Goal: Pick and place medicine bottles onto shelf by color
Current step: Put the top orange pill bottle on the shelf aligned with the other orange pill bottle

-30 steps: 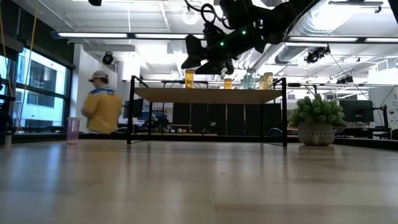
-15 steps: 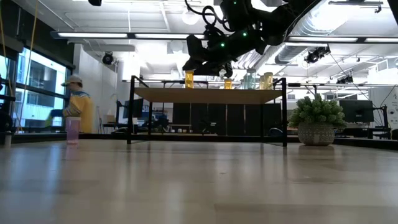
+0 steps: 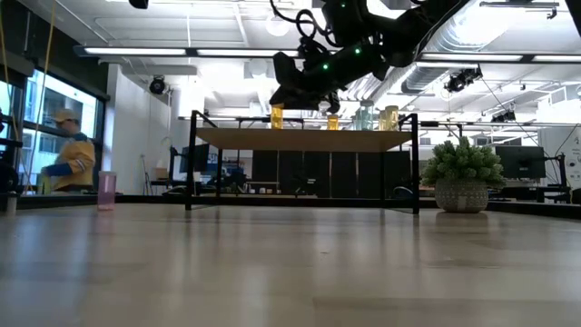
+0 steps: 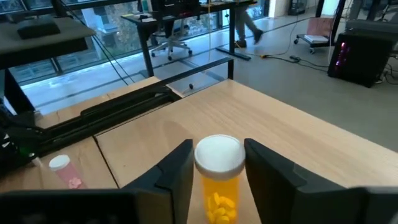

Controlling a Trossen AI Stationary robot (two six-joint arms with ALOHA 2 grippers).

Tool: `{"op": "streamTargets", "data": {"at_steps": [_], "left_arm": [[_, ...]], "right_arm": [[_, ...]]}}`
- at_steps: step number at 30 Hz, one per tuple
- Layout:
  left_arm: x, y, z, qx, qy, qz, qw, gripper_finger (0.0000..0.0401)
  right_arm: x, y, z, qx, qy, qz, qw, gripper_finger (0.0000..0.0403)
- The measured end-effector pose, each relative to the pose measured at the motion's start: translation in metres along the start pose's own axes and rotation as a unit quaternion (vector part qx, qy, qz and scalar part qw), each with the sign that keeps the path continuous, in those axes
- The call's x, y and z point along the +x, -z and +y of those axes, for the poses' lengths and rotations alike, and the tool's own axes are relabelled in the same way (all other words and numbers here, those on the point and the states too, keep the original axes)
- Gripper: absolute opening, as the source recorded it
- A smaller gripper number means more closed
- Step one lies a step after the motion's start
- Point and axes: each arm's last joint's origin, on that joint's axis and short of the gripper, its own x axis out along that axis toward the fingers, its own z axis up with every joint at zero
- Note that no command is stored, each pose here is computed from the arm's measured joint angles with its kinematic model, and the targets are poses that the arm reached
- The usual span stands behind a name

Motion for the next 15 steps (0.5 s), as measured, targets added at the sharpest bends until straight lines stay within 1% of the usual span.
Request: {"op": "streamTargets", "data": {"at_steps": [4, 9, 11, 15], "left_arm": [[0.000, 0.000, 0.000, 0.000, 0.000, 0.001, 1.000, 0.0000], [0.000, 0.000, 0.000, 0.000, 0.000, 0.001, 1.000, 0.0000], [0.000, 0.000, 0.000, 0.000, 0.000, 0.001, 1.000, 0.0000], [0.000, 0.001, 0.000, 0.001, -0.001, 0.004, 1.000, 0.0000]], "right_arm": [[0.000, 0.000, 0.001, 0.000, -0.014, 0.002, 1.000, 0.0112], [-0.001, -0.001, 0.001, 0.000, -0.018, 0.002, 1.000, 0.0110], [-0.004, -0.006, 0.001, -0.003, -0.018, -0.001, 1.000, 0.0110], [-0.020, -0.020, -0.001, -0.019, -0.010, 0.009, 1.000, 0.0109]]}}
